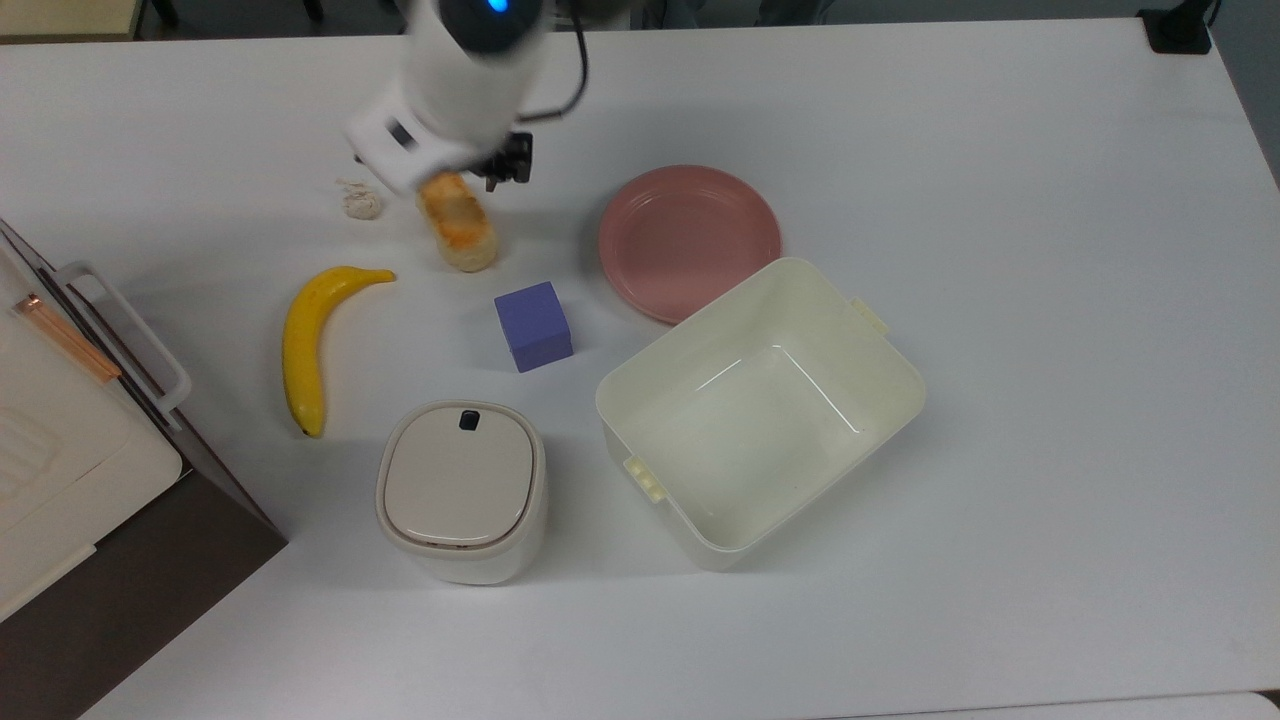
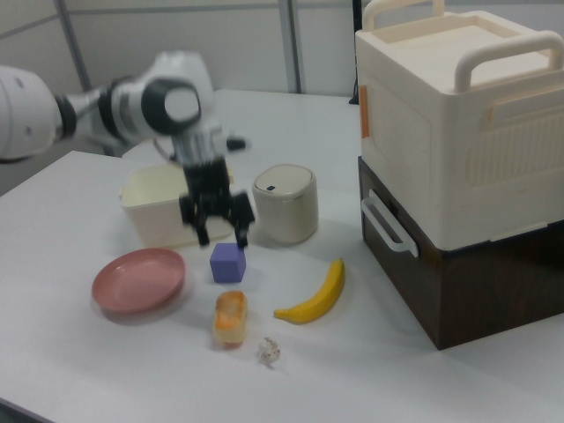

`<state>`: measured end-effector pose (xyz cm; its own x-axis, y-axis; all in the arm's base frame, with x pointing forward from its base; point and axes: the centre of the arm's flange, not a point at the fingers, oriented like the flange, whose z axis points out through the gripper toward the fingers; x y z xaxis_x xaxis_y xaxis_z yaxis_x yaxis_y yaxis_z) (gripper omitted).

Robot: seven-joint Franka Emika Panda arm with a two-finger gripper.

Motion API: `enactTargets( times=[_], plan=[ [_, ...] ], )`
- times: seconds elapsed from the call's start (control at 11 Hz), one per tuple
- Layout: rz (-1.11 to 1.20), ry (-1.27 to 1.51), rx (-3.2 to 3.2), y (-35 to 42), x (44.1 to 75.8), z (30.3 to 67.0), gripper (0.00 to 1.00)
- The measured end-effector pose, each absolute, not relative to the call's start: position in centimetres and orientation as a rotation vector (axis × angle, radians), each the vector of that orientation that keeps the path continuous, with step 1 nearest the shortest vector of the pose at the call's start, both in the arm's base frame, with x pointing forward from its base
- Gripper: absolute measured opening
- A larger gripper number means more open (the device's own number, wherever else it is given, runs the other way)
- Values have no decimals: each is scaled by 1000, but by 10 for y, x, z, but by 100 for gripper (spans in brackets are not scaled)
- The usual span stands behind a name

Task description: Put the bread on the table

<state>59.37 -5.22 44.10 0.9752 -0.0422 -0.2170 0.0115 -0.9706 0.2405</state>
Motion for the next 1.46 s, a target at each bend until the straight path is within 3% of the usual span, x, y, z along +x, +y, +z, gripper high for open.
enactTargets(
  times=[0.27,0.46,0.73,0.91,1.46],
  plan=[
    [112,-360,3143,-110,595,590,100],
    [253,-421,3187,-123,591,631,100],
    [304,-238,3183,-57,591,653,100],
    [202,-164,3215,-30,577,661,100],
    [23,-111,3223,-37,559,667,100]
  ],
)
